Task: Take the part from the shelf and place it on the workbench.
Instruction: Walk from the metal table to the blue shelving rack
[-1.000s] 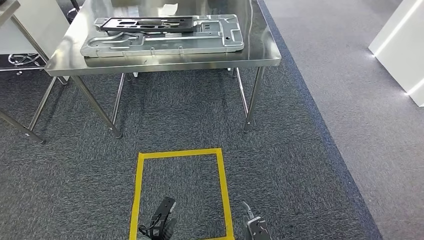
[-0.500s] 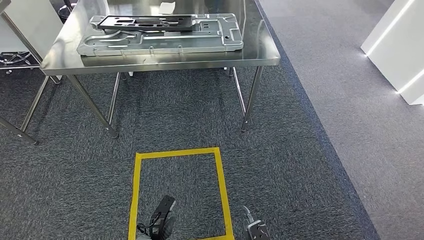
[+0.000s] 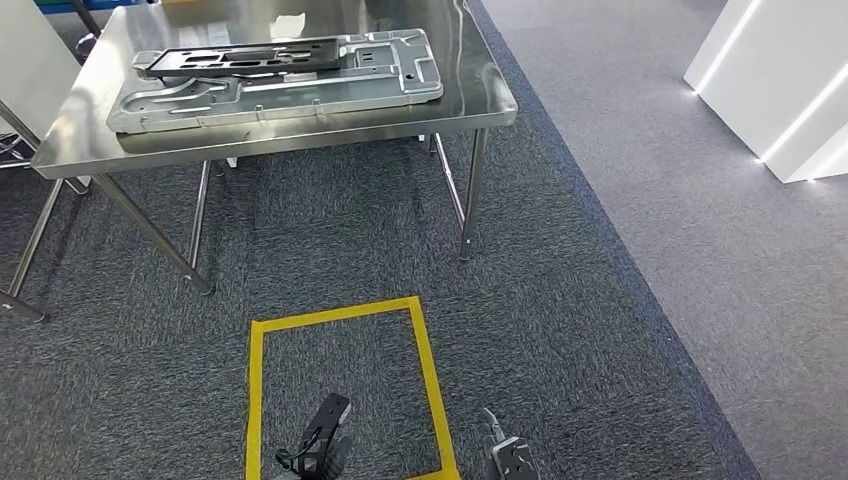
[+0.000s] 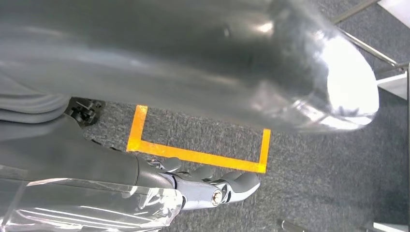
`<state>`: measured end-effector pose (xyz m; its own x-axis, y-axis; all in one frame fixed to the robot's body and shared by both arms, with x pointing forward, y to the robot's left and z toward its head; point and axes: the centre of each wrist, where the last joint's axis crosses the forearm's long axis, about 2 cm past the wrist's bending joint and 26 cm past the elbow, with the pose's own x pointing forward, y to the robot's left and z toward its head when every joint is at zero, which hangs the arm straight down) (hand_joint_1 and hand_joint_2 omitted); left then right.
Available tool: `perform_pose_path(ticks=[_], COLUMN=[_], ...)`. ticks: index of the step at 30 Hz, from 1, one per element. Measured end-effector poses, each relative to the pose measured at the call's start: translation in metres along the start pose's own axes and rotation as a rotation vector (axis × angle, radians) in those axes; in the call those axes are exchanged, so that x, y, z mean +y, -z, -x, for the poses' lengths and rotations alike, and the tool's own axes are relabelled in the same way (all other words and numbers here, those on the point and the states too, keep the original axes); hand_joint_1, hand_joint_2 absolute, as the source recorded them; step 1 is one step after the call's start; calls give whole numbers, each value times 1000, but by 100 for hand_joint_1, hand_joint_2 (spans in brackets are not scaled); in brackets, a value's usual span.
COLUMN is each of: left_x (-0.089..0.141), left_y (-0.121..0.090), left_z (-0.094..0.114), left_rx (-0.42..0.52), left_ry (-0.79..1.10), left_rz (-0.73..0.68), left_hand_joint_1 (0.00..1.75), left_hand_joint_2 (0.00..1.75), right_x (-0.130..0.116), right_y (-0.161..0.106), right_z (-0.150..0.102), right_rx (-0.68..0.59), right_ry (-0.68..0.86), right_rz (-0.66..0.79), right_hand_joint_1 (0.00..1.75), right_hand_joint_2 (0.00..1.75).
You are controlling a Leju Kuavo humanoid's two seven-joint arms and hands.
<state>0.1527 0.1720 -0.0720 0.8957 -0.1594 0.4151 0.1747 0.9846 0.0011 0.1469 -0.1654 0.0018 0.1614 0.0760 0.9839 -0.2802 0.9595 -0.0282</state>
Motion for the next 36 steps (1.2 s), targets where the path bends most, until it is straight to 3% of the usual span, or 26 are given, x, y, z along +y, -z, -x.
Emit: perform_pose_path(ticks=[36], left_x=[2], left_y=[0], left_z=[4], left_rx=[21], left_ry=[-2], left_rz=[2], left_hand_joint_1=[0], left_hand_joint_2=[0], right_x=[1], right_y=[-2], right_z=[4], right_rx=[17], right_ry=[-5], right_rz=[-4], right_hand_joint_1=[0], right_hand_joint_2=[0])
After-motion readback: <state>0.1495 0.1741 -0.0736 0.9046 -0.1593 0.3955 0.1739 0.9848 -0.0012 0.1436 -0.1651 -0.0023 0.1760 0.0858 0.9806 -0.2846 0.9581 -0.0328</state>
